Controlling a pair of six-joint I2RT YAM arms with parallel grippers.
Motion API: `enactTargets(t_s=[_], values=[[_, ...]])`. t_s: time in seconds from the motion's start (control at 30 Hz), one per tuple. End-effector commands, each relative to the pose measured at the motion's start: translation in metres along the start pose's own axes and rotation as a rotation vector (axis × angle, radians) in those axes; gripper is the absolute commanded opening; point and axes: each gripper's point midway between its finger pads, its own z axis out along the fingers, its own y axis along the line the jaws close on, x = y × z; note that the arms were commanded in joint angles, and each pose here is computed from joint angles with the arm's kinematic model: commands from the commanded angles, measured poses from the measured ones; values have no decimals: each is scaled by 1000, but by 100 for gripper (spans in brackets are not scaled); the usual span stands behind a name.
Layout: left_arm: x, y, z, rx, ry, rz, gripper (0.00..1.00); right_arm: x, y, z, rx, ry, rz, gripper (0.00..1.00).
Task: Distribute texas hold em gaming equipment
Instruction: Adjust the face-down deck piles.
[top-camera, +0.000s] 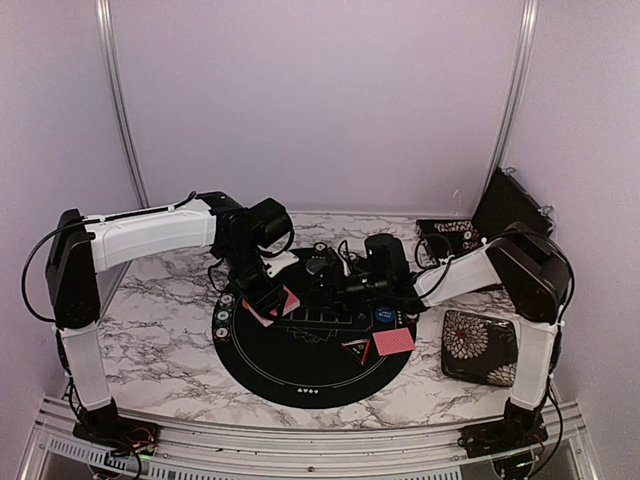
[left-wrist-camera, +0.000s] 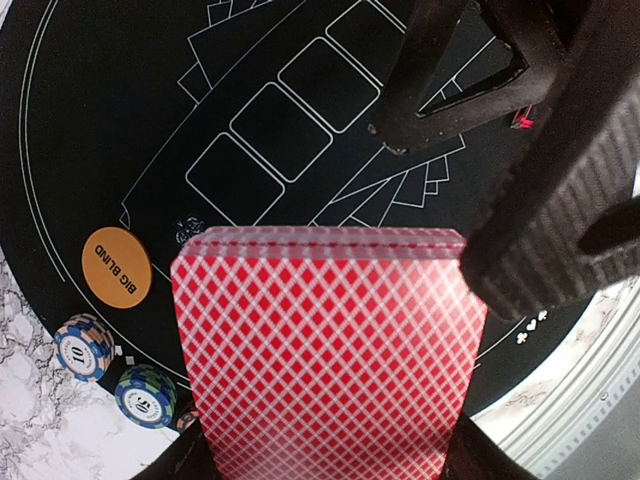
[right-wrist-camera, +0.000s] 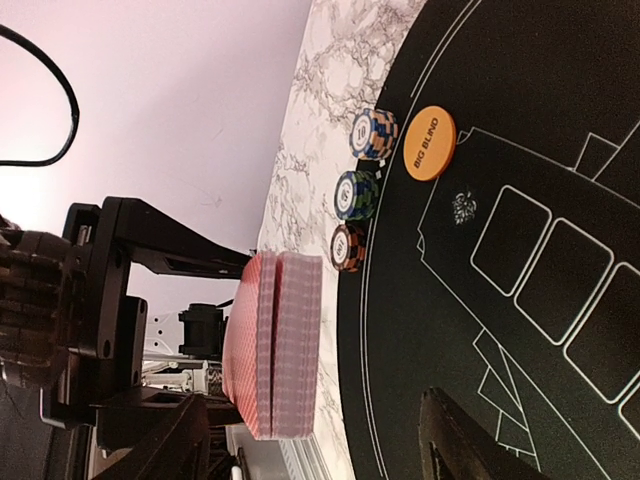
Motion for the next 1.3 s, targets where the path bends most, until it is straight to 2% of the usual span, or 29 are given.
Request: enactTargets(t_s=[0.0, 0.67, 1.27], values=[[-5, -4, -19, 10, -59, 8, 45, -3, 15, 12, -51, 14, -30, 69], [-3, -4, -19, 7, -58, 11, 45, 2, 21, 35, -83, 50, -25, 68], [-3, -3, -21, 2, -62, 13, 45, 0, 19, 45, -83, 59, -25, 62]])
